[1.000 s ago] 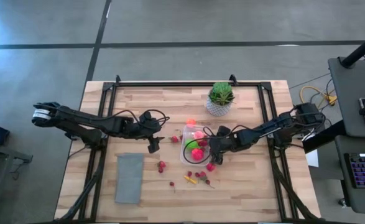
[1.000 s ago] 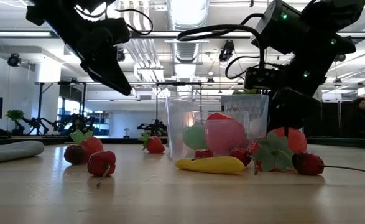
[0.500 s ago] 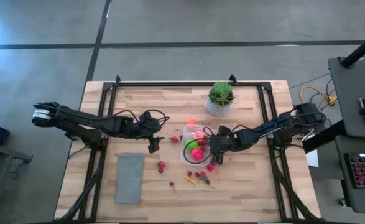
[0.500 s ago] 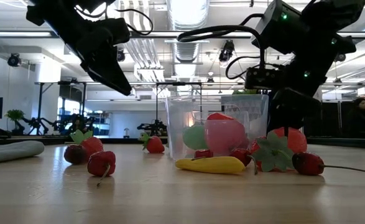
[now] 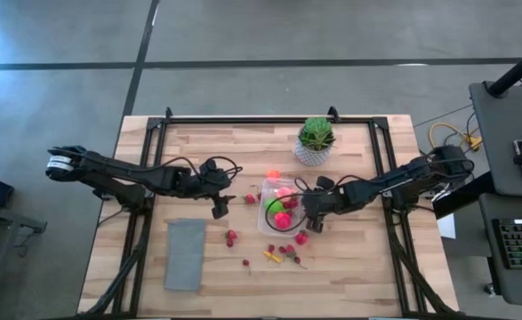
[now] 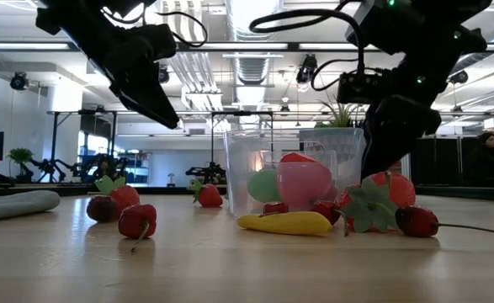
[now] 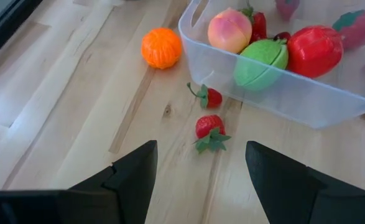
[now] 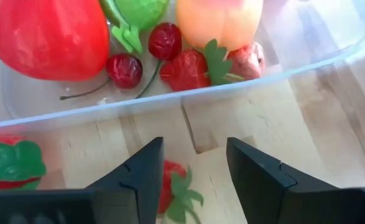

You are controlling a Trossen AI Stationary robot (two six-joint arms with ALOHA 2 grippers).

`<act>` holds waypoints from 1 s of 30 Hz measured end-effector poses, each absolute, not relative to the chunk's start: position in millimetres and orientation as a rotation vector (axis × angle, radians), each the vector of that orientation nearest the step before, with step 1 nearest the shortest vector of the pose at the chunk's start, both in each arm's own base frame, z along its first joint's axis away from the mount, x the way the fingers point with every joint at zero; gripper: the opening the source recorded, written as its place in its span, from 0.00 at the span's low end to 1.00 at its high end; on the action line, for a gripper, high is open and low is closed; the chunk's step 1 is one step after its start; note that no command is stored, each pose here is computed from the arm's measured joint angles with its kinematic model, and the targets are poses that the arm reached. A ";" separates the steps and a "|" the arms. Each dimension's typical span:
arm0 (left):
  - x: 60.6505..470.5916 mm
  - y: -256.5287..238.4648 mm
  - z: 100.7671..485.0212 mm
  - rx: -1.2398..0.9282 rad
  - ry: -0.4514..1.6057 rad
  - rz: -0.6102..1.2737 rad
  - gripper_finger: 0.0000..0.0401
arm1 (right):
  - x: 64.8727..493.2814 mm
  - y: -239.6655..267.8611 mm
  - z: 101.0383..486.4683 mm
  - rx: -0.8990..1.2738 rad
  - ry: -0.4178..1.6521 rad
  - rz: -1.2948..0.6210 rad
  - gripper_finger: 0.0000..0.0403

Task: Pick and placing Produce into tupperware
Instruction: Put the red strawberry into the transparent bin

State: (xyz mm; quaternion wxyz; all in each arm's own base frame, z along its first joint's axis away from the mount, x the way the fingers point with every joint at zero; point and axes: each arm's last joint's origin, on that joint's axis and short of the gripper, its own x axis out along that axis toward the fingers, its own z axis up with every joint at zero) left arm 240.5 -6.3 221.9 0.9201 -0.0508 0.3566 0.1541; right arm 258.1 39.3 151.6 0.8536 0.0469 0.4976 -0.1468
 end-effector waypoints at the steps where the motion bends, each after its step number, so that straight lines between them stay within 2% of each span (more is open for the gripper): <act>1: 240.3 -6.2 221.5 -0.104 0.737 0.317 0.57 | 257.5 39.2 150.8 0.097 1.051 -0.310 0.43; 12: 242.8 -6.4 218.9 -0.105 0.739 0.318 0.57 | 252.1 38.6 145.4 0.074 1.109 -0.306 0.64; 16: 243.3 -6.4 219.7 -0.107 0.729 0.317 0.57 | 250.8 38.3 144.8 0.064 1.125 -0.305 0.69; 21: 243.3 -6.3 219.8 -0.107 0.727 0.320 0.57 | 248.9 38.7 143.0 0.025 1.160 -0.250 0.69; 30: 243.3 -6.1 219.9 -0.105 0.725 0.328 0.57 | 248.0 39.9 141.6 0.009 1.179 -0.186 0.60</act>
